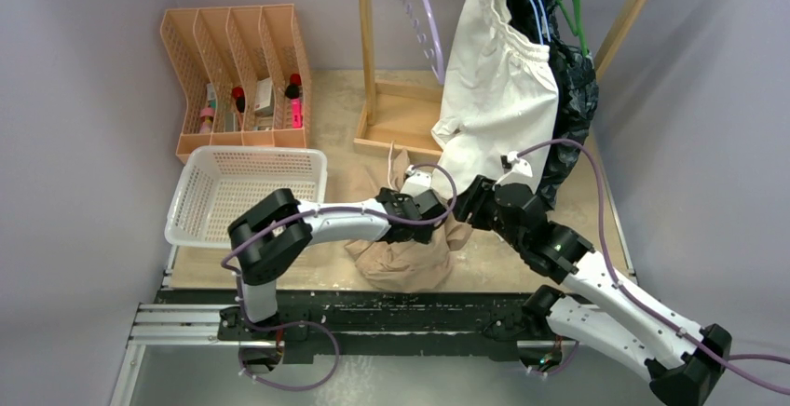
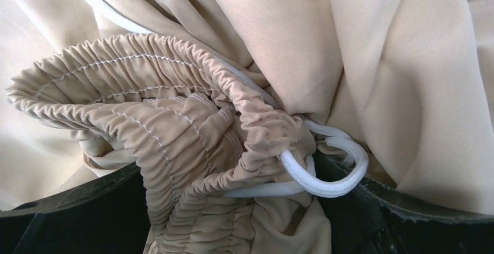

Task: Remove the shorts from the hanger
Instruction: Pick up the shorts at the center of the board, then place the shorts in the basket.

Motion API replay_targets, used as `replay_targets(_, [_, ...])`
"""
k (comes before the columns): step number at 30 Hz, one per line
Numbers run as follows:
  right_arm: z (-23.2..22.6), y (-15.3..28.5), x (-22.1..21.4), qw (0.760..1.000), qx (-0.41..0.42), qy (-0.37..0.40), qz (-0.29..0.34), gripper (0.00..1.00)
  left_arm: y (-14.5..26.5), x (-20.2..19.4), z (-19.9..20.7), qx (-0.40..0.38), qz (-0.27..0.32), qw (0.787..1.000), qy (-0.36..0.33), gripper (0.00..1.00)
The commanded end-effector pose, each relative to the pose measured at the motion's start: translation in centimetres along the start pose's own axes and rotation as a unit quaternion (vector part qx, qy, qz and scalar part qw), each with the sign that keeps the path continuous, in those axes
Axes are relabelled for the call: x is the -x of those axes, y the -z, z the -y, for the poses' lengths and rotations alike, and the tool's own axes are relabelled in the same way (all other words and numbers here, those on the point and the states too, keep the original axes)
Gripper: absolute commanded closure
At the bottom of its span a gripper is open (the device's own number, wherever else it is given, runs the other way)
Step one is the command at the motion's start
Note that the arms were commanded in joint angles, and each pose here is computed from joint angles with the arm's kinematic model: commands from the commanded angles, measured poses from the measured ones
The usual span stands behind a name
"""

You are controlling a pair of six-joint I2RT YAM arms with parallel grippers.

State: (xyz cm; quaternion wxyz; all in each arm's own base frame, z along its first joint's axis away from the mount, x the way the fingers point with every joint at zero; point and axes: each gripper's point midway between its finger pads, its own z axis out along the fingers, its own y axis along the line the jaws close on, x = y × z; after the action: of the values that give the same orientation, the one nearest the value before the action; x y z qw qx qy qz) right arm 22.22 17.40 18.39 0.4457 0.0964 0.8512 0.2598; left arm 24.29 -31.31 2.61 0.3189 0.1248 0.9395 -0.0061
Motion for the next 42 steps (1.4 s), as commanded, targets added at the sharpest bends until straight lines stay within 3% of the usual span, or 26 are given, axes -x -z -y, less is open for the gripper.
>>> replay_targets(1, [1.1,0.3,2.3,0.997,-0.037,-0.031,0.056,0.44,-1.4,-4.3,-1.9,0.069,-0.035,0.996,-0.036,0.04])
replay_targets(3, [1.8,0.6,2.9,0.996,-0.058,-0.027,0.068,0.44,-2.4,-6.6,-2.1,0.076,-0.056,0.995,-0.042,0.15])
replay_targets(5, [2.2,0.8,3.0,0.995,-0.069,-0.025,0.069,0.43,-3.2,-8.6,-2.3,0.077,-0.072,0.993,-0.044,0.42])
replay_targets(7, [2.6,1.1,3.6,0.993,-0.083,-0.025,0.080,0.43,-3.5,-9.2,-2.3,0.079,-0.072,0.993,-0.041,0.58])
replay_targets(12, [2.6,2.5,5.7,0.989,-0.091,-0.020,0.113,0.44,-0.8,-4.9,-2.5,0.079,-0.012,0.997,-0.013,1.00])
replay_targets(23, [2.5,3.1,6.4,0.988,-0.083,-0.020,0.130,0.44,14.0,11.5,-5.1,0.051,0.189,0.978,0.078,1.00])
replay_targets(29, [1.5,2.4,6.1,0.991,-0.065,-0.001,0.116,0.43,18.3,15.8,-9.2,0.063,0.217,0.968,0.111,1.00])
replay_targets(32, [-1.7,1.8,5.7,0.992,0.033,0.050,0.113,0.38,18.9,17.5,-12.7,0.103,0.220,0.961,0.132,1.00])
replay_targets(36, [-3.7,1.6,3.8,0.987,0.120,0.021,0.102,0.38,20.9,19.7,-15.9,0.126,0.240,0.950,0.153,1.00])
replay_targets(42, [-3.9,1.4,3.6,0.985,0.134,0.017,0.110,0.38,28.7,23.1,-19.8,0.141,0.300,0.921,0.206,1.00])
